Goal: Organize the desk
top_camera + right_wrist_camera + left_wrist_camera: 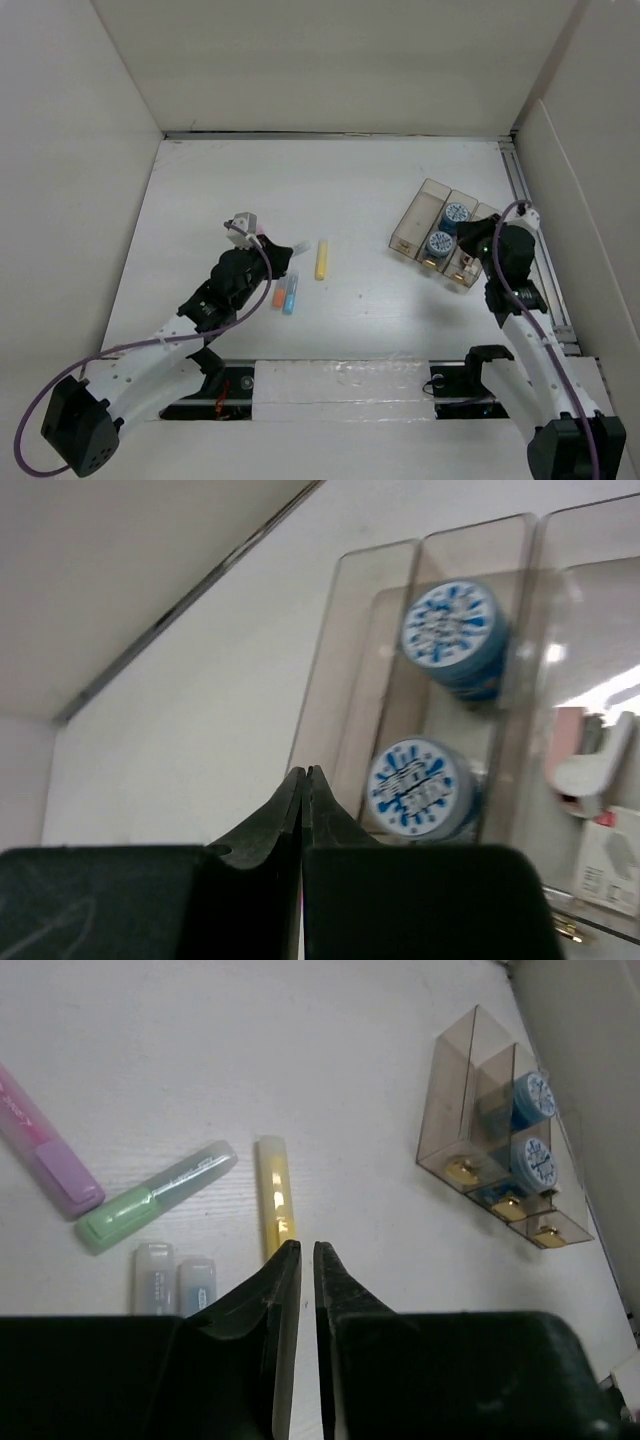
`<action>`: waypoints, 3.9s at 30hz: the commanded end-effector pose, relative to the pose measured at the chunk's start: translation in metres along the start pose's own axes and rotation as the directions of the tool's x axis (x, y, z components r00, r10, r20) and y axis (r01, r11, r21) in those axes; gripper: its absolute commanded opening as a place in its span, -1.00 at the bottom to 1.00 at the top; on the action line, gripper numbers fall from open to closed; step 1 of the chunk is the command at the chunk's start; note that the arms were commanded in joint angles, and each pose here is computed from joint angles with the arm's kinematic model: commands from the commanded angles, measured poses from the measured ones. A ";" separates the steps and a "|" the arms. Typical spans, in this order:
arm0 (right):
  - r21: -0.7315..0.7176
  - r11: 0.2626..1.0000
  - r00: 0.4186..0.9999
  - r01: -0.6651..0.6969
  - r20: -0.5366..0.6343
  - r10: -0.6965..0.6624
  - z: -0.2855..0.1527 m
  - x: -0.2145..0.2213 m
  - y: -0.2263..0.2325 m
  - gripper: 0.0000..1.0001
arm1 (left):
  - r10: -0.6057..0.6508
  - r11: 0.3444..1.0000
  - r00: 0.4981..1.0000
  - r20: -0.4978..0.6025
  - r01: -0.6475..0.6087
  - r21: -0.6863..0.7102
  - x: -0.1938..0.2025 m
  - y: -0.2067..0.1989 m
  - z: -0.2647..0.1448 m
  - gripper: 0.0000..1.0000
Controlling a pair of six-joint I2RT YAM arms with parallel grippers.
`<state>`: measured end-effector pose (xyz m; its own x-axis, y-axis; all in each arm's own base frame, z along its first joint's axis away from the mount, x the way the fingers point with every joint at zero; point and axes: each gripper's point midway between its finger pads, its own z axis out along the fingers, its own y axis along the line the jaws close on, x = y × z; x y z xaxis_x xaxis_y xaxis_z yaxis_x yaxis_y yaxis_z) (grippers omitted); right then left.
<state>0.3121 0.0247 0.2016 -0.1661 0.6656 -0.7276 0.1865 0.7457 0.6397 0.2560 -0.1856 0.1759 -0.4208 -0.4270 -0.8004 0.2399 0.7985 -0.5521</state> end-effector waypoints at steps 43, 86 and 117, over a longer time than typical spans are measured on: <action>-0.532 0.843 0.996 -0.076 -0.083 0.037 -0.053 0.072 0.119 -0.20 | 0.268 0.770 0.884 -0.383 -0.436 -0.467 0.121 0.033 0.112 -0.10; -0.377 0.919 0.976 -0.117 0.126 0.176 -0.060 0.026 0.074 -0.03 | 0.237 0.950 0.954 -0.185 -0.188 0.251 0.055 -0.226 0.233 -1.00; -0.400 0.913 0.991 -0.081 0.069 0.118 -0.052 0.040 0.085 -0.03 | 0.234 0.923 0.965 -0.118 -0.182 0.338 0.019 -0.237 0.211 -0.36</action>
<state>0.2697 0.1146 0.2045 -0.1289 0.7275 -0.6739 -0.1300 0.6613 0.7388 0.3711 -0.4749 0.1775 -0.5501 -0.0856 -0.8307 0.5426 0.7195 -0.4335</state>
